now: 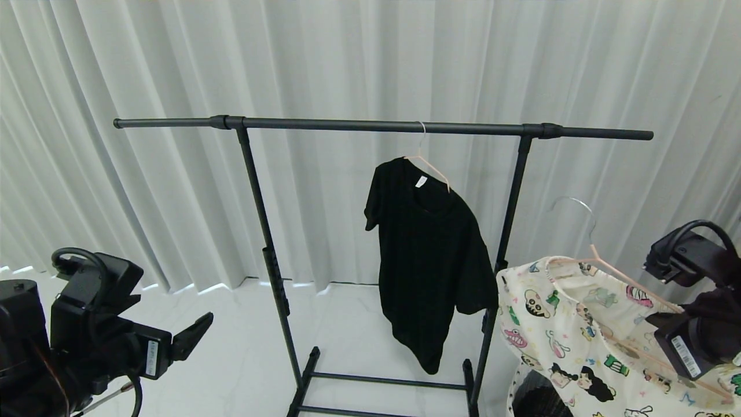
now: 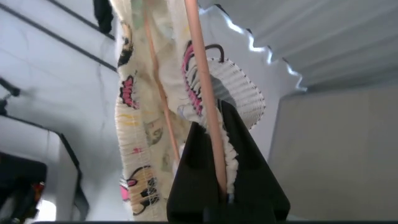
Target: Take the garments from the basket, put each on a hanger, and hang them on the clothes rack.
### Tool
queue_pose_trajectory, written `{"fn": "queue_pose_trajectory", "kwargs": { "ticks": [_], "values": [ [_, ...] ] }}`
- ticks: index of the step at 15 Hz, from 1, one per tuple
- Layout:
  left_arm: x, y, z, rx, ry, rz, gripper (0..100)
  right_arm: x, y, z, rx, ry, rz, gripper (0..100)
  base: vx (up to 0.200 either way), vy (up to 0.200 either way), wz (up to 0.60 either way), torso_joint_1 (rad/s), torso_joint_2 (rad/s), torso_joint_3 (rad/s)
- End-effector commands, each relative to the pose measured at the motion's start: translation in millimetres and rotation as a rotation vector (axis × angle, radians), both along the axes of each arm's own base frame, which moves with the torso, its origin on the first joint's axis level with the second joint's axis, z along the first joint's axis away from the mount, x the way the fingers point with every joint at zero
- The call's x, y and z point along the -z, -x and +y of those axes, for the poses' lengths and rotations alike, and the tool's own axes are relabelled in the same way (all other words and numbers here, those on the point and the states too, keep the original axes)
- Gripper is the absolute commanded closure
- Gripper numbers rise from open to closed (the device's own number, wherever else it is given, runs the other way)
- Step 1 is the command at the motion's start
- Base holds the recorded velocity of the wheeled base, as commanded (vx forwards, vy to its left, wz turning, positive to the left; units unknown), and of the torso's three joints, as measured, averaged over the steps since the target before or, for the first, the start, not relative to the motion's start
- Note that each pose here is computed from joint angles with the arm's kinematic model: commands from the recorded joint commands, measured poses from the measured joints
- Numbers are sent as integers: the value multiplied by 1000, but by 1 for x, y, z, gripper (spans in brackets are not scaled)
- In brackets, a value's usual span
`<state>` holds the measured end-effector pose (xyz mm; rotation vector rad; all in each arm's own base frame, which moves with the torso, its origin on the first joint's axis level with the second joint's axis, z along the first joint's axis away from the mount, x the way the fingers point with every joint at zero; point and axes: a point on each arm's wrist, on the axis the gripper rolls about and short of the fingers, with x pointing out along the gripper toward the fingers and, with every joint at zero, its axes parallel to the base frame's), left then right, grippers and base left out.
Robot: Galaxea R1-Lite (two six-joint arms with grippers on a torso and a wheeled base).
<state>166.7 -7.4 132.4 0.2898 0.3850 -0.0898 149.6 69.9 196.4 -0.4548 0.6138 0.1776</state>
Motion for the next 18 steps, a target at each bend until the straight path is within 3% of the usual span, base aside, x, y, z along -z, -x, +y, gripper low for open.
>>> {"fn": "queue_pose_trajectory", "kwargs": {
  "ticks": [1, 6, 10, 18],
  "values": [
    [-8, -5, 0, -30, -10, -31, 0, -1, 1, -2, 22, -21, -6, 100, 0, 0, 0, 0, 0, 0],
    [-15, -8, 3, -141, -54, -62, 0, 1, 15, -11, 65, -74, -24, 100, 0, 0, 0, 0, 0, 0],
    [-15, -8, 2, -136, -58, -67, 0, -1, 14, -11, 121, -167, -47, 100, 0, 0, 0, 0, 0, 0],
    [-15, -7, -13, -52, -59, -69, 0, 0, -49, 15, 142, -295, -213, 100, 0, 0, 0, 0, 0, 0]
  ]
}}
